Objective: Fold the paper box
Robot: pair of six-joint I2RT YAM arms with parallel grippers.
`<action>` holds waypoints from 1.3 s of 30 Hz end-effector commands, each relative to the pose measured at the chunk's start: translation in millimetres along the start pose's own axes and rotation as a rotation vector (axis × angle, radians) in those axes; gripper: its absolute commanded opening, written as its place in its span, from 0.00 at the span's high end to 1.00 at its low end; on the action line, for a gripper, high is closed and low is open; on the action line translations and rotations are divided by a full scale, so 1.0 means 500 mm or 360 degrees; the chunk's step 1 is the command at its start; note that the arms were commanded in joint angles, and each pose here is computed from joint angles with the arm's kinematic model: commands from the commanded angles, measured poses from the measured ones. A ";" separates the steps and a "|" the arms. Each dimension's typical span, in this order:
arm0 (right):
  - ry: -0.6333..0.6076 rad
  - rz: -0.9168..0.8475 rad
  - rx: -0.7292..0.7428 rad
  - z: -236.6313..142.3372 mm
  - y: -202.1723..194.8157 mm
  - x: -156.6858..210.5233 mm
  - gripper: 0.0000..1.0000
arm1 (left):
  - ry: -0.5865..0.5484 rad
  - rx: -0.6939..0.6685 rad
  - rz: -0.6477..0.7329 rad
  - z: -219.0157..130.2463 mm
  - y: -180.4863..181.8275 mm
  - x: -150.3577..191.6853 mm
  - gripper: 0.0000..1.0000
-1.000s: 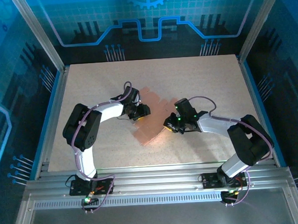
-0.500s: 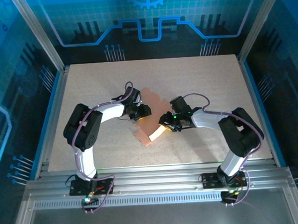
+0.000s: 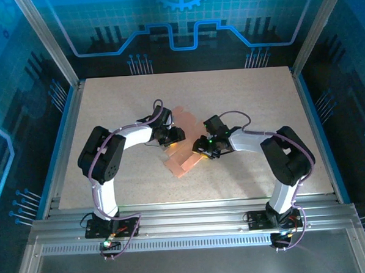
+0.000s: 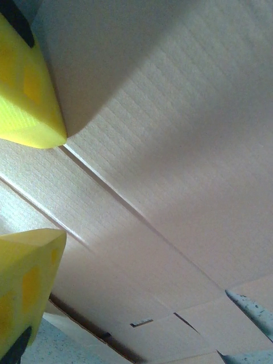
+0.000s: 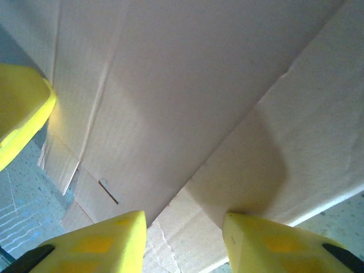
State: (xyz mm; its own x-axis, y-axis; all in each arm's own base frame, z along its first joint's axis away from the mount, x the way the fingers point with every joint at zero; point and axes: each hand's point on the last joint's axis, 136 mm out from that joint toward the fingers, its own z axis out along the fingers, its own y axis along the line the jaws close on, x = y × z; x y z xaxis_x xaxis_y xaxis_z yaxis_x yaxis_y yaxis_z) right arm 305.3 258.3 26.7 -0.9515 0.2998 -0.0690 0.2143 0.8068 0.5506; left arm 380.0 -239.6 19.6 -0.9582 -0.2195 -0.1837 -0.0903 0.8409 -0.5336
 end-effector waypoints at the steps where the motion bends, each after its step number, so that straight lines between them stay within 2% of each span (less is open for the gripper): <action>1: -0.0094 -0.0231 -0.0038 -0.015 0.033 -0.001 0.57 | 0.0404 -0.0245 -0.0102 0.059 0.102 0.152 0.54; 4: -0.0181 -0.0314 -0.0071 -0.040 0.059 -0.021 0.55 | 0.0404 -0.0249 -0.0100 0.058 0.102 0.152 0.54; 9: 0.0033 -0.0216 0.0073 0.028 -0.007 0.005 0.54 | 0.0405 -0.0247 -0.0096 0.059 0.102 0.151 0.54; 15: 0.0133 -0.0128 0.0244 0.073 -0.083 0.037 0.55 | 0.0406 -0.0254 -0.0090 0.056 0.106 0.154 0.54; 21: -0.0077 -0.0345 -0.0030 0.002 0.017 -0.005 0.56 | 0.0398 -0.0259 -0.0104 0.054 0.111 0.153 0.54; 26: -0.0076 -0.0410 -0.0075 -0.015 0.018 0.008 0.55 | 0.0397 -0.0257 -0.0115 0.056 0.116 0.151 0.54; 30: 0.0015 -0.0327 0.0030 0.023 -0.050 0.034 0.54 | 0.0406 -0.0255 -0.0122 0.061 0.118 0.151 0.54; 36: 0.0099 -0.0091 0.0374 0.056 -0.172 0.069 0.56 | 0.0395 -0.0255 -0.0127 0.056 0.121 0.153 0.54; 39: 0.0101 -0.0095 0.0555 0.057 -0.211 0.081 0.58 | 0.0389 -0.0252 -0.0127 0.056 0.121 0.151 0.54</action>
State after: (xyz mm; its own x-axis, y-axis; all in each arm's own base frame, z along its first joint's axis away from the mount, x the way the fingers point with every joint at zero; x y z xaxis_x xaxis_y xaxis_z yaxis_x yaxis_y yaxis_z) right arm 304.0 256.2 17.1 -0.9609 0.1978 -0.1938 0.0649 0.8413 0.5367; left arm 380.0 -247.0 20.2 -0.9614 -0.2049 -0.1838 -0.0675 0.8229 -0.5641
